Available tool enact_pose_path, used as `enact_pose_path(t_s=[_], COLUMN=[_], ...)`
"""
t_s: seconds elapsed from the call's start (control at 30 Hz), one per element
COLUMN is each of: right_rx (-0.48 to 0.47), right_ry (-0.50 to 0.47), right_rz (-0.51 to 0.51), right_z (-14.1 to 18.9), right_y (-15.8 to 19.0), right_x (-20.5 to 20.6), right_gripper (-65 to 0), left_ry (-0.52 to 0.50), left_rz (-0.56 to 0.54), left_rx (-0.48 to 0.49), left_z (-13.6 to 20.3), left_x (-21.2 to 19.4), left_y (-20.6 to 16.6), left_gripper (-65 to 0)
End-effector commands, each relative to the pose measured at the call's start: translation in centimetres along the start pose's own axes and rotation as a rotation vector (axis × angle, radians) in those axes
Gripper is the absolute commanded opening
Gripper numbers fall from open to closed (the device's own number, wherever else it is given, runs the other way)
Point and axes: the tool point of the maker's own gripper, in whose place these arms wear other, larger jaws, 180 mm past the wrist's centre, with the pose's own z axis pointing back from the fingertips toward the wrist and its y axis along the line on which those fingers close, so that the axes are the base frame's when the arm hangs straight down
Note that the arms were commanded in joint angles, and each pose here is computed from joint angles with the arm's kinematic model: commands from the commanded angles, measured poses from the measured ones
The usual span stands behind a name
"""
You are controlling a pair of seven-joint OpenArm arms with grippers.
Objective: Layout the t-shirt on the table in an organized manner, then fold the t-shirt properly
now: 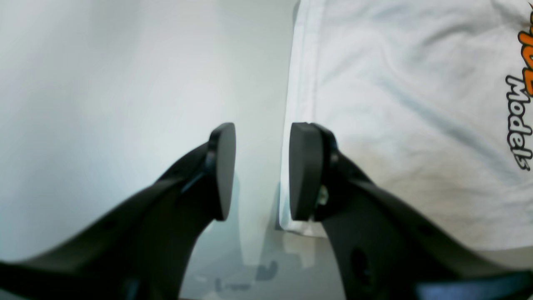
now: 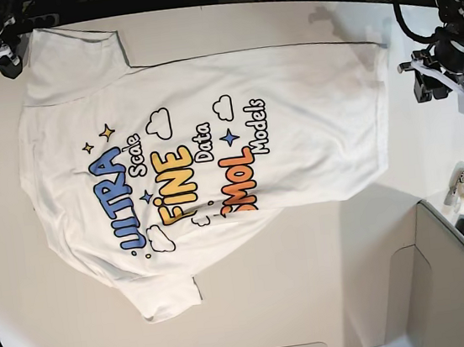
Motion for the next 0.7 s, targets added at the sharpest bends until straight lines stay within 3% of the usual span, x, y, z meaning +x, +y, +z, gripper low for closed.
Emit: enact_pose_path(t_s=[0.0, 0.4, 0.67], right_rx=[0.015, 0.049, 0.098], right_ry=[-0.021, -0.046, 0.016], right_rz=[0.012, -0.011, 0.067], right_z=[0.4, -0.4, -1.6], right_y=[0.3, 1.5, 3.3], right_x=[0.5, 0.8, 0.8], right_gripper=[-50.9, -50.4, -50.9], left_ry=[-0.047, -0.042, -0.011], left_rz=[-0.021, -0.011, 0.037], left_rx=[0.005, 0.005, -0.022], left_z=[0.6, 0.5, 0.2], left_x=[1.4, 1.1, -0.9], left_y=[0.1, 0.1, -1.1], left_gripper=[-43.4, -43.4, -43.4])
